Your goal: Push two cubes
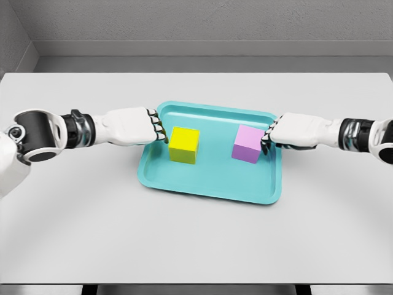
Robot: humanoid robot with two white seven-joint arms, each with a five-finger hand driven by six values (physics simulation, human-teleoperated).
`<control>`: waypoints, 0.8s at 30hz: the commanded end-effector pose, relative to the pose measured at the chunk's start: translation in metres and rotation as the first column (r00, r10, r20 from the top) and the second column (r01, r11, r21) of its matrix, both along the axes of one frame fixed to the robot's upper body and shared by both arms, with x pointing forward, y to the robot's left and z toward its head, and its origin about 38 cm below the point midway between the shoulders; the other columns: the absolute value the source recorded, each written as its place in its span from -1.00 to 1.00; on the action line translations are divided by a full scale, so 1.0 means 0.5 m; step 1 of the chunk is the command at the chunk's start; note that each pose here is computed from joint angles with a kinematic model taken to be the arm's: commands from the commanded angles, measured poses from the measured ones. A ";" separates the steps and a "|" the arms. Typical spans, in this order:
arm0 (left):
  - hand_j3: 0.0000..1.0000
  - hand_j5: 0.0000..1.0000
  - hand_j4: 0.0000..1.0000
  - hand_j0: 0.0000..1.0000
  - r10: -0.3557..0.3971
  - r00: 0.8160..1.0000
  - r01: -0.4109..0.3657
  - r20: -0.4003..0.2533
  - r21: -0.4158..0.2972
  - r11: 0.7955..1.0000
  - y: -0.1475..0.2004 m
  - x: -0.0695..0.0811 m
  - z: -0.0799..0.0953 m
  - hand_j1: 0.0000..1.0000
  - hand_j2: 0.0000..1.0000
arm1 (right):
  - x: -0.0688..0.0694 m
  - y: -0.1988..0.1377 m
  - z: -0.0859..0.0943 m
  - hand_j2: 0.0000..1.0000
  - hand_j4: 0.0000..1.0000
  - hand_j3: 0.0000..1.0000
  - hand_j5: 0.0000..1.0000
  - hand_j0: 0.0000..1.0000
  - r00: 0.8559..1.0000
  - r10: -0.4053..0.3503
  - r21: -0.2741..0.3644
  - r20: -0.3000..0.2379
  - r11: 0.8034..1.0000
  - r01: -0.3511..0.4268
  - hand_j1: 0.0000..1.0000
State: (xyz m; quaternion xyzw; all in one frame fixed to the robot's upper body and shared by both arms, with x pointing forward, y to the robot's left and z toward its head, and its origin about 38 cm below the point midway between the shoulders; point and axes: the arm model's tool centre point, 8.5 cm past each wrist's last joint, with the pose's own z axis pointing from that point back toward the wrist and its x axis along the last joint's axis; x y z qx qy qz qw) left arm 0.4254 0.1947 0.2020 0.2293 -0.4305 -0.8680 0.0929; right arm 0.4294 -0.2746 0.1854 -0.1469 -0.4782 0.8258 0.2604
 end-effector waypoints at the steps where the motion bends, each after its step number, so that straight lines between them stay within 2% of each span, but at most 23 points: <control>1: 0.61 0.61 0.61 0.61 -0.002 1.000 0.002 -0.003 -0.004 1.000 -0.008 0.000 0.000 0.61 0.61 | 0.004 0.002 -0.009 0.00 0.00 0.00 0.00 0.00 1.000 -0.002 -0.004 -0.007 1.000 0.002 0.00; 13: 0.61 0.61 0.61 0.61 -0.012 1.000 0.012 -0.007 -0.016 1.000 -0.022 -0.001 -0.002 0.61 0.61 | 0.013 -0.026 -0.008 0.00 0.00 0.00 0.00 0.00 0.999 -0.038 -0.017 -0.011 0.999 0.038 0.00; 24: 0.61 0.61 0.61 0.61 -0.017 1.000 0.016 -0.008 -0.015 1.000 -0.033 -0.001 0.000 0.61 0.61 | 0.019 -0.017 -0.009 0.00 0.00 0.00 0.00 0.00 0.999 -0.036 -0.005 -0.011 0.999 0.036 0.00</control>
